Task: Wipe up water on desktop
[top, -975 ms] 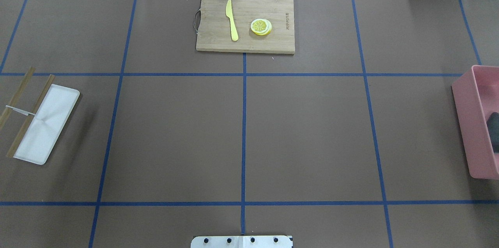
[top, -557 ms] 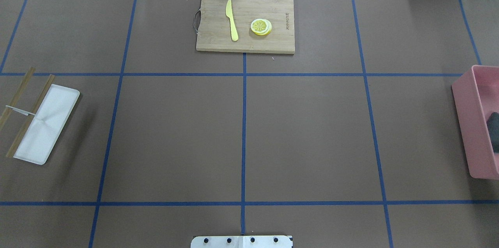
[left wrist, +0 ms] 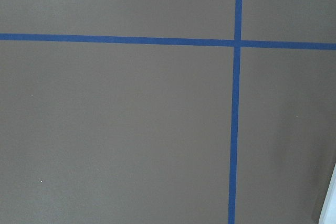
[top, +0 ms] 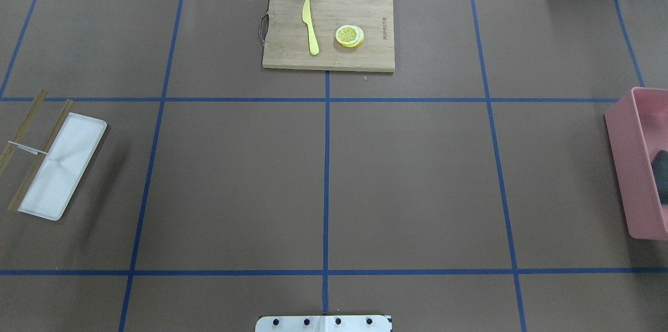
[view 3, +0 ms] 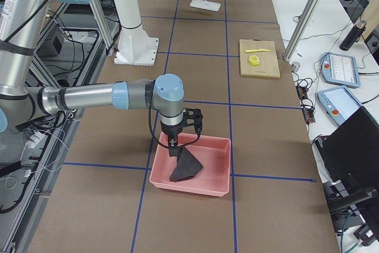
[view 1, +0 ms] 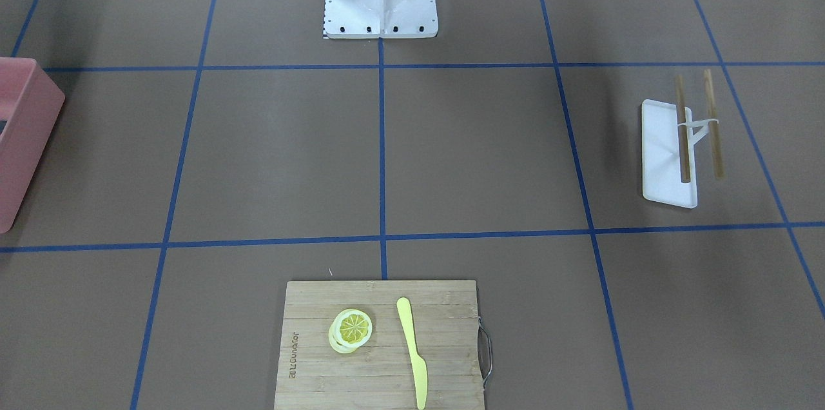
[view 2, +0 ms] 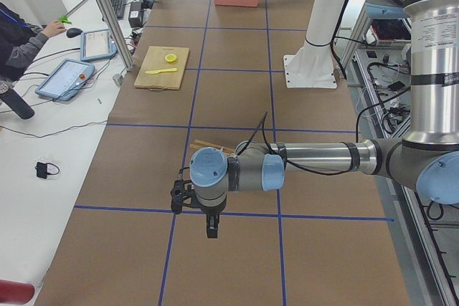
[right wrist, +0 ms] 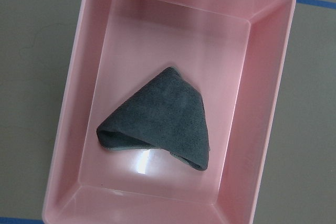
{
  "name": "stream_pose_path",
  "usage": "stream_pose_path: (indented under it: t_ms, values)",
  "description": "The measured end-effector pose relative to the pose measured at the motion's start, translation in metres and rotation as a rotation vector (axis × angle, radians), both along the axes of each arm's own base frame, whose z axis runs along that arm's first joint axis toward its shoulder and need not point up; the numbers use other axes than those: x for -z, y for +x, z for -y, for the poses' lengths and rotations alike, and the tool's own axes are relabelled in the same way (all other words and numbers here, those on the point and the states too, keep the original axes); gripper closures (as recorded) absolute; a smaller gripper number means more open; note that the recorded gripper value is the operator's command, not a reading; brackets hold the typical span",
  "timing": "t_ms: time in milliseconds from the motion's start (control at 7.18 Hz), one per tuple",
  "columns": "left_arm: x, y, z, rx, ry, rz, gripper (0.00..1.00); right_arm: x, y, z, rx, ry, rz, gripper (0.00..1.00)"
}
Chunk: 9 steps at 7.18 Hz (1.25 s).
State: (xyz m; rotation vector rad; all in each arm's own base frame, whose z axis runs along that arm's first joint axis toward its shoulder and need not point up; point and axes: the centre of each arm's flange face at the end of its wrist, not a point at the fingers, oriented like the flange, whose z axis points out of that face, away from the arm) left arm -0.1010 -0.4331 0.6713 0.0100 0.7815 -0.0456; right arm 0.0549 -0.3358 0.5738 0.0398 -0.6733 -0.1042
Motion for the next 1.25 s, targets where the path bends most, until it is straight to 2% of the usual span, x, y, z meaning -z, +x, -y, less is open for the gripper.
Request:
stream_pose_path:
  t_ms: [1253]
  values:
    - [0.0024,-0.0002,0.0042,-0.005,0.012,-0.001,0.01,0.0062,-0.0002,0.0003,-0.001,0.012,0.003,0.00]
